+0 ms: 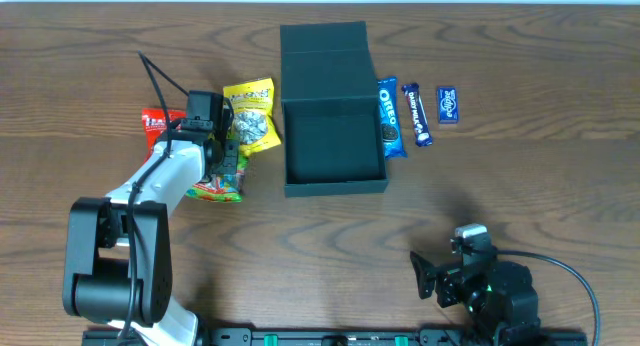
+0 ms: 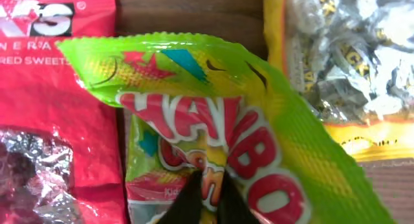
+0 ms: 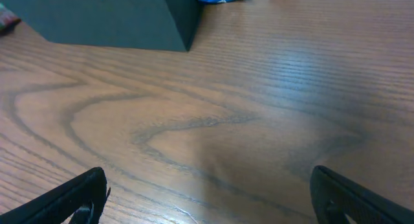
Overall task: Pack container
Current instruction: 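Reach the left gripper down to the green Haribo bag and grasp it, then lift the Haribo bag with the left gripper toward the black box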
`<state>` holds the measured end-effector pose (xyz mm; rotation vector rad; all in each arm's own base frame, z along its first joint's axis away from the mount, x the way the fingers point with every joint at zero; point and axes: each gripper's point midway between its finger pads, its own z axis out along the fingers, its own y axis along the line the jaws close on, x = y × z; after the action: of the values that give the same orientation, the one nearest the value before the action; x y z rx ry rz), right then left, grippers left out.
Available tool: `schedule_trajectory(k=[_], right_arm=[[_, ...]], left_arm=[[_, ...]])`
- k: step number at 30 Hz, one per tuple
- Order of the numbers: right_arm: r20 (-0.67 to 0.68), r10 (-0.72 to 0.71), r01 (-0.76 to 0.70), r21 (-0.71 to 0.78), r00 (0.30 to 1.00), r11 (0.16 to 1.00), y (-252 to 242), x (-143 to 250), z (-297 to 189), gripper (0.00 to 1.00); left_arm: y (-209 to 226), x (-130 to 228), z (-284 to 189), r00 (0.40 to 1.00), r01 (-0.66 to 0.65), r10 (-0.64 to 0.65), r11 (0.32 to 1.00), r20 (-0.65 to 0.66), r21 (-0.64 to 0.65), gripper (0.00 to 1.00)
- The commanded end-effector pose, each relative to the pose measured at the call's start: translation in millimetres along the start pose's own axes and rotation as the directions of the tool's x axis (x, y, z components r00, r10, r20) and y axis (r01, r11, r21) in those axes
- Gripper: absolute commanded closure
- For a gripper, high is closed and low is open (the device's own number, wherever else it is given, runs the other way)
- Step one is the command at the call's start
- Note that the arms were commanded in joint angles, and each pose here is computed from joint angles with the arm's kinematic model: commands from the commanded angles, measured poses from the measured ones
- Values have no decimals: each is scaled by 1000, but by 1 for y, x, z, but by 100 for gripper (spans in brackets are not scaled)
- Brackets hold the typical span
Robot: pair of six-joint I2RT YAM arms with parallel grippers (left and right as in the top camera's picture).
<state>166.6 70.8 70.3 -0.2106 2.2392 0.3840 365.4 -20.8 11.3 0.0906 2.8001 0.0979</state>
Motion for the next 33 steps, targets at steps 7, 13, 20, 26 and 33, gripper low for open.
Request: schedule_trajectory(k=[7,13,20,26,33], right_arm=[[-2,0,0,-13,1000,1000,3,1,1,1],[-2,1,-1,-13,1000,1000,3,1,1,1],[-2,1,-1,-13,1000,1000,3,1,1,1],[-2,0,0,-13,1000,1000,3,1,1,1],[-2,0,0,-14,1000,1000,3,1,1,1]], left_arm=[[-1,3,-7,996,90,-90,996,-12,8,94],[3,-21,-48,963,240,-243,970,117,37,94],[-4,-52,-113,909,252,-290,954,298,162,94],[-25,-71,-164,861,160,-269,949,431,272,94],[-87,-77,-191,839,-176,-24,933,544,313,94]])
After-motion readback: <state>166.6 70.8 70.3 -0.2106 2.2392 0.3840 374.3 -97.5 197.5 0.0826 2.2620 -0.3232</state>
